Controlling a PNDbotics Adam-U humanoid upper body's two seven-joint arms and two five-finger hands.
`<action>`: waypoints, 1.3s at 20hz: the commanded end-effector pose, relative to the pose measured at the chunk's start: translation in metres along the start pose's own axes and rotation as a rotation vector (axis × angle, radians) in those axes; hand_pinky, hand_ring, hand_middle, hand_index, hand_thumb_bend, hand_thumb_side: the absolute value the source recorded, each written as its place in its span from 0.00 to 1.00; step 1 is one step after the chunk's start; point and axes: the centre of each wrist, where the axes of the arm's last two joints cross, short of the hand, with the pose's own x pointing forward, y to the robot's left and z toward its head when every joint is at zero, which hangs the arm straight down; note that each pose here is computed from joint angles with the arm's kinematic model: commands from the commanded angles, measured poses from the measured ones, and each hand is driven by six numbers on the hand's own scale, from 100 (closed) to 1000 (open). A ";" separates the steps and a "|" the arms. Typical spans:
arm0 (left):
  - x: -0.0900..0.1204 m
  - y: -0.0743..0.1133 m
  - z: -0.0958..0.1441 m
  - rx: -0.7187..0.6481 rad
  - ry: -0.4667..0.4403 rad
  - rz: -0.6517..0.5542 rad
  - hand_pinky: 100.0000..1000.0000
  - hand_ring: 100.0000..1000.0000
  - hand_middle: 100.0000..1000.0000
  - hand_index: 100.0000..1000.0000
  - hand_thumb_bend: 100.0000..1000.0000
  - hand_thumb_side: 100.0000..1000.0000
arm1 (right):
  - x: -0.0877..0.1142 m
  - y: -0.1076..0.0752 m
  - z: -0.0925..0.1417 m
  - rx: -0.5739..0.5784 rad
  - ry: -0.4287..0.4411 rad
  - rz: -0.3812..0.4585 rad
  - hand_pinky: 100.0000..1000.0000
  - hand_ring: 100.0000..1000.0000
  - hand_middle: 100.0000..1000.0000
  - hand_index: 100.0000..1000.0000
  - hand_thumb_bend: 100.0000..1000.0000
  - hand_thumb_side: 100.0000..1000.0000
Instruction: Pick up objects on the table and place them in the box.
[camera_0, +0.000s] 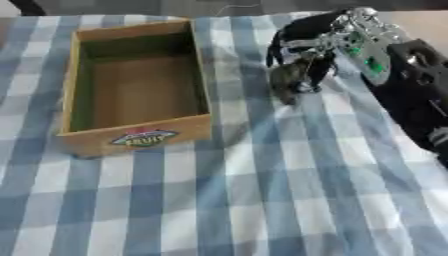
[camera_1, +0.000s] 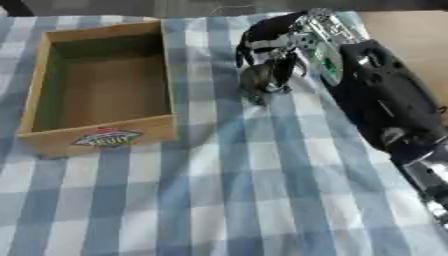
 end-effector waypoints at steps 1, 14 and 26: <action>0.007 0.003 -0.009 0.007 -0.045 0.002 0.85 0.87 0.87 0.87 0.00 0.65 | -0.009 -0.005 0.012 0.006 0.049 0.032 0.75 0.83 0.56 0.80 0.40 0.04; 0.008 0.003 -0.010 0.011 -0.047 0.004 0.85 0.87 0.87 0.87 0.00 0.65 | -0.011 -0.006 0.010 0.054 0.068 0.036 0.74 0.83 0.51 0.72 0.35 0.00; 0.008 0.003 -0.010 0.011 -0.049 0.006 0.85 0.87 0.87 0.87 0.00 0.65 | -0.011 -0.007 0.010 -0.004 0.083 0.005 0.72 0.81 0.50 0.59 0.21 0.00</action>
